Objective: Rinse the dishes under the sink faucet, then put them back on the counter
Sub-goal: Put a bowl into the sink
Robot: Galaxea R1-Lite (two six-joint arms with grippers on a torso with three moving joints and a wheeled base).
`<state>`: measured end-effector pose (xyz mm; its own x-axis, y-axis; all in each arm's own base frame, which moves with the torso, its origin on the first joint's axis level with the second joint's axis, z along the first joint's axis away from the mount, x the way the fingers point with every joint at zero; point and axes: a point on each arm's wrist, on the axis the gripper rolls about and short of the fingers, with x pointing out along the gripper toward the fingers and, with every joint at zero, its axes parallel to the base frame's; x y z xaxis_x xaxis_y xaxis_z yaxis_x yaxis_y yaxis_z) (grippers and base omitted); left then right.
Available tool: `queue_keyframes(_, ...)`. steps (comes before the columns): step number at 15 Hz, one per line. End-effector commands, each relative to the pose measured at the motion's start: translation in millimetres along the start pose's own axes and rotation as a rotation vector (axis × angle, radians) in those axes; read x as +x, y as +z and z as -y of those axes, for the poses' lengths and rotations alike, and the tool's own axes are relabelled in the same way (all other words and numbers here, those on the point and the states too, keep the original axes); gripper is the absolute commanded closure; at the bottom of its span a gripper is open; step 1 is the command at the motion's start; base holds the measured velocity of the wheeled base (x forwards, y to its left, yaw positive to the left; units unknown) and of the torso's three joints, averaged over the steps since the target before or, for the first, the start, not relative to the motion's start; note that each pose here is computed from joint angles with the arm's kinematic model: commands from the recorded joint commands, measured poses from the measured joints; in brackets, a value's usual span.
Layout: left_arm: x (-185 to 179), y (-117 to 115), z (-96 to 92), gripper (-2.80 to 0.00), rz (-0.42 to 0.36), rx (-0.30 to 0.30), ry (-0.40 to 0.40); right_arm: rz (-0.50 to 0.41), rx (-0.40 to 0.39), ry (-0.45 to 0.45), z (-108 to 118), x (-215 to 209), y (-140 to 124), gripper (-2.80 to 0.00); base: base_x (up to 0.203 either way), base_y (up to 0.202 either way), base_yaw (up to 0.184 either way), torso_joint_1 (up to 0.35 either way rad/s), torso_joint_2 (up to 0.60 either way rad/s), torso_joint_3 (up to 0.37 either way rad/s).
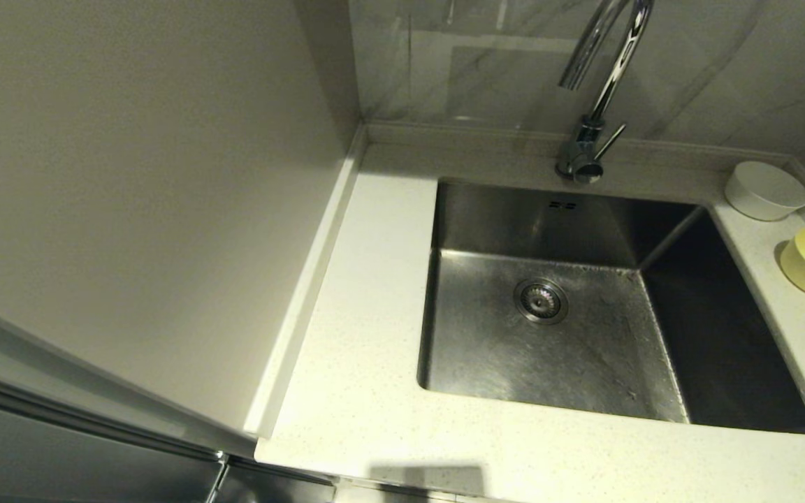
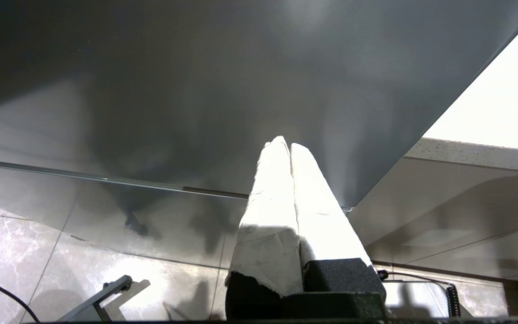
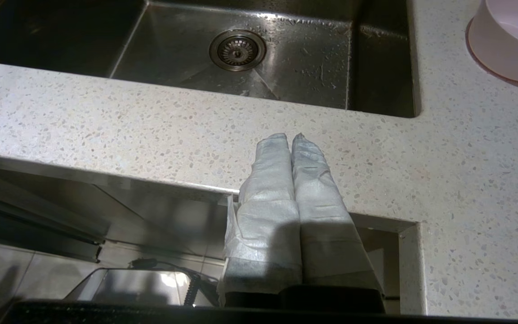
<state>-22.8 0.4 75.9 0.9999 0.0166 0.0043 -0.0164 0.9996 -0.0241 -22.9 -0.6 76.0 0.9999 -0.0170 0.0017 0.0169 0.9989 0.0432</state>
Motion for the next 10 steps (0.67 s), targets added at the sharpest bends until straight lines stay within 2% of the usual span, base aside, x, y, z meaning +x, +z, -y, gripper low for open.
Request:
queue_keyframes(1, 0, 0, 0.0, 0.00, 0.002, -0.001, 0.000, 0.000, 0.000, 0.001, 0, 0, 0, 0.00, 0.000, 0.000, 0.000, 0.000, 0.00, 0.000)
queue_keyframes(7, 0, 0, 0.0, 0.00, 0.002, -0.001, 0.000, 0.008, 0.001, -0.004, 0, 0, 1, 0.00, 0.000, 0.000, 0.000, 0.000, 0.00, 0.000)
queue_keyframes(8, 0, 0, 0.0, 0.00, 0.002, -0.001, 0.000, 0.042, 0.008, 0.001, 0, -3, 12, 0.00, 0.000, 0.000, 0.000, 0.000, 0.00, 0.000)
queue_keyframes(10, 0, 0, 0.0, 0.00, 0.002, -0.001, 0.000, 0.142, 0.050, 0.024, -3, -13, 59, 0.00, 0.000, 0.000, 0.000, 0.000, 0.00, 0.000)
